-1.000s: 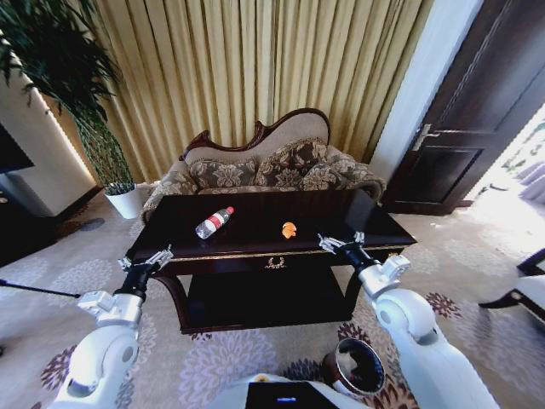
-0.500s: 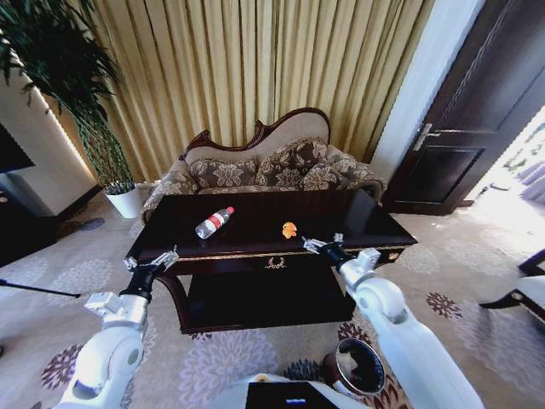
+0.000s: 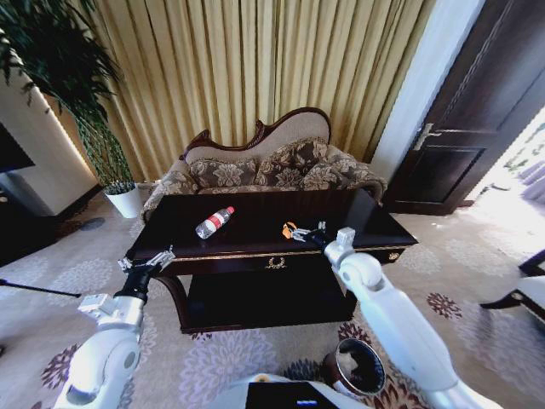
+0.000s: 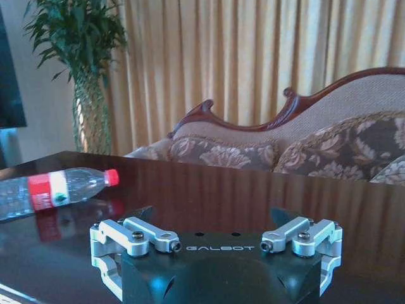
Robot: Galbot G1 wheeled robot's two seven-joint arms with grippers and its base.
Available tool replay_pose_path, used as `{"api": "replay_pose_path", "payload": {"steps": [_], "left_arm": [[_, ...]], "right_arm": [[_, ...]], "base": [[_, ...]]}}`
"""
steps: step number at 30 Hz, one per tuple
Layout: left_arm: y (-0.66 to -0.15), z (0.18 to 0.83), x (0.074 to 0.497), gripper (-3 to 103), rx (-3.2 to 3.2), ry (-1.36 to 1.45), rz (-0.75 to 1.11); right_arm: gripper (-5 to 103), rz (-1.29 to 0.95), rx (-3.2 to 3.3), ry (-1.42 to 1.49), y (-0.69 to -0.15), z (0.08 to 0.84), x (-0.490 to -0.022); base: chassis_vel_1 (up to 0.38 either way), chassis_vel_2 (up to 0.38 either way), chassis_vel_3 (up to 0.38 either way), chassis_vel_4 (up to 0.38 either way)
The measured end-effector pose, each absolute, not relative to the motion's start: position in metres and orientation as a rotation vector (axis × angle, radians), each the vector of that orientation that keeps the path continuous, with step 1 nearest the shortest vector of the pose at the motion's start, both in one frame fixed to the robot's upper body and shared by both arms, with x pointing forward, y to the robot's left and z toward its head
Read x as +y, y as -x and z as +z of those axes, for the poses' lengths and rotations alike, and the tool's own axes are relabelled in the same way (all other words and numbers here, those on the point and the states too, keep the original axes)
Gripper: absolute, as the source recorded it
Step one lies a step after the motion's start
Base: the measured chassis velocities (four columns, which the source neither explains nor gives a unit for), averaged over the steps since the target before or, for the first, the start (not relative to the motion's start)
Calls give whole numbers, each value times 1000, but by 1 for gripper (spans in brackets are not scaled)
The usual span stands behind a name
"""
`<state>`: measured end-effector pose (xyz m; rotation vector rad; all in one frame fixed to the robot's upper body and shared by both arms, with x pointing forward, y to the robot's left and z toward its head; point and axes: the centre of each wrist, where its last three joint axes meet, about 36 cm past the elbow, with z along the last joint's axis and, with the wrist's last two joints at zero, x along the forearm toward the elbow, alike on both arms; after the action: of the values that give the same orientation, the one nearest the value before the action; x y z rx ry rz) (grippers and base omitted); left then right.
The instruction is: Move to the front of the table and place the trash on the table into the trash bin.
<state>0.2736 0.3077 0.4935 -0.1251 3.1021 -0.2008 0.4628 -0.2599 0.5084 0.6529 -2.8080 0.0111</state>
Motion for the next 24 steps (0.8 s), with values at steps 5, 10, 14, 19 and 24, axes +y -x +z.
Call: {"api": "replay_pose_path", "payload": {"steps": [5, 10, 14, 19, 24], "left_arm": [[-273, 493, 307, 100, 3102, 124, -203], [-273, 493, 306, 100, 3101, 127, -204], [-272, 492, 306, 100, 3102, 131, -203], [-274, 492, 308, 100, 3097, 141, -198], [-274, 494, 311, 100, 3088, 151, -198]], "right_arm": [[100, 41, -2772, -657, -462, 521, -257], [100, 66, -2726, -645, -463, 524, -250], [100, 59, -2712, -645, -464, 519, -244], [100, 54, -2692, -653, -471, 509, -230], [100, 86, -2682, -651, -482, 504, -219]], "base": [[0, 0, 0, 0], [0, 0, 0, 0], [0, 0, 0, 0], [0, 0, 0, 0], [0, 0, 0, 0]]}}
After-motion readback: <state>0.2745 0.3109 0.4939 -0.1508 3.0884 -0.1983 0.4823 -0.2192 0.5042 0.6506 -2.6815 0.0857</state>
